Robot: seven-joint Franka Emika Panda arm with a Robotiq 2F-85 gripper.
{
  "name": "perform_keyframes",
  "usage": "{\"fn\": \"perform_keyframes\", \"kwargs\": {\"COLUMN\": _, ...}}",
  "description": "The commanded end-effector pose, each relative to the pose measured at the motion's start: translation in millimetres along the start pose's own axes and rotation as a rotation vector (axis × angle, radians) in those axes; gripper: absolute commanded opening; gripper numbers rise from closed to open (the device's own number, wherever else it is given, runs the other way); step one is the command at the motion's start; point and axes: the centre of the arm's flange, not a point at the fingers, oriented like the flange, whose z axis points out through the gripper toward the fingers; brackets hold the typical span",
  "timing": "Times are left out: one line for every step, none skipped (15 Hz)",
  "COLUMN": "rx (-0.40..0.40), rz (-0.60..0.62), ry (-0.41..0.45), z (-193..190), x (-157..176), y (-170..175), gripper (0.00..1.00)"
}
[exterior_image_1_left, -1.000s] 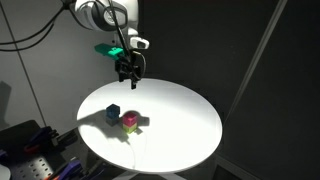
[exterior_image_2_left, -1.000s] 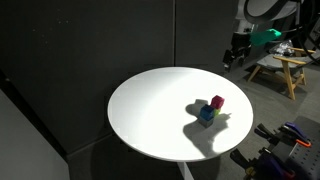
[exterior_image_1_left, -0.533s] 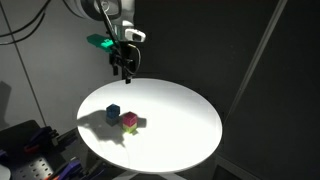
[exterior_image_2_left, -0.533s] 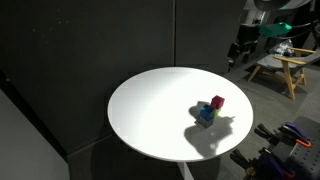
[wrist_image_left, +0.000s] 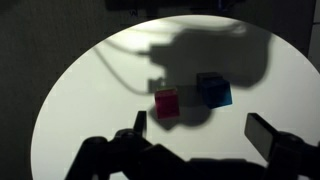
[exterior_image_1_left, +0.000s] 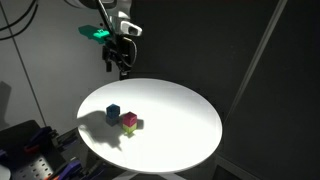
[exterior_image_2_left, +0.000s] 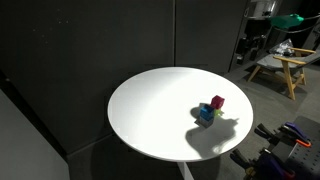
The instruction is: Put the pink block on top the yellow block
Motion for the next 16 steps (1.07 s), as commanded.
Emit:
{"fn": "perform_keyframes", "kwargs": {"rx": -0.005, "rz": -0.016, "ry": -0.003, "z": -11, "x": -13, "y": 6, "gripper": 1.00}}
{"fn": "perform_keyframes", "kwargs": {"rx": -0.006, "rz": -0.015, "ry": -0.002, "z": -11, "x": -14, "y": 7, "gripper": 1.00}}
{"fn": "perform_keyframes", "kwargs": {"rx": -0.008, "rz": -0.015, "ry": -0.002, "z": -12, "x": -15, "y": 7, "gripper": 1.00}}
{"fn": "perform_keyframes", "kwargs": {"rx": -0.008, "rz": -0.015, "ry": -0.001, "z": -12, "x": -15, "y": 7, "gripper": 1.00}}
{"fn": "perform_keyframes", "kwargs": {"rx": -0.010, "rz": -0.017, "ry": 0.000, "z": -11, "x": -16, "y": 6, "gripper": 1.00}}
{"fn": "perform_keyframes", "kwargs": {"rx": 0.000, "rz": 0.000, "ry": 0.000, "z": -6, "x": -5, "y": 1, "gripper": 1.00}}
{"fn": "perform_keyframes", "kwargs": {"rx": 0.000, "rz": -0.001, "ry": 0.000, "z": -6, "x": -5, "y": 1, "gripper": 1.00}}
{"fn": "perform_keyframes", "kwargs": {"rx": -0.001, "rz": -0.001, "ry": 0.000, "z": -6, "x": -5, "y": 1, "gripper": 1.00}}
{"fn": "perform_keyframes", "kwargs": {"rx": -0.001, "rz": -0.001, "ry": 0.000, "z": -6, "x": -6, "y": 1, "gripper": 1.00}}
{"fn": "perform_keyframes", "kwargs": {"rx": -0.001, "rz": -0.001, "ry": 0.000, "z": -6, "x": -6, "y": 1, "gripper": 1.00}}
{"fn": "perform_keyframes", "kwargs": {"rx": -0.001, "rz": -0.001, "ry": -0.001, "z": -6, "x": -6, "y": 1, "gripper": 1.00}}
{"fn": "perform_keyframes", "kwargs": {"rx": -0.001, "rz": -0.002, "ry": -0.001, "z": -6, "x": -6, "y": 1, "gripper": 1.00}}
{"fn": "perform_keyframes", "kwargs": {"rx": -0.001, "rz": -0.002, "ry": -0.001, "z": -6, "x": -6, "y": 1, "gripper": 1.00}}
{"fn": "perform_keyframes", "kwargs": {"rx": -0.001, "rz": -0.002, "ry": -0.001, "z": -6, "x": -6, "y": 1, "gripper": 1.00}}
{"fn": "perform_keyframes", "kwargs": {"rx": -0.001, "rz": -0.002, "ry": -0.001, "z": -6, "x": -6, "y": 1, "gripper": 1.00}}
{"fn": "perform_keyframes", "kwargs": {"rx": -0.001, "rz": -0.002, "ry": -0.001, "z": -6, "x": -6, "y": 1, "gripper": 1.00}}
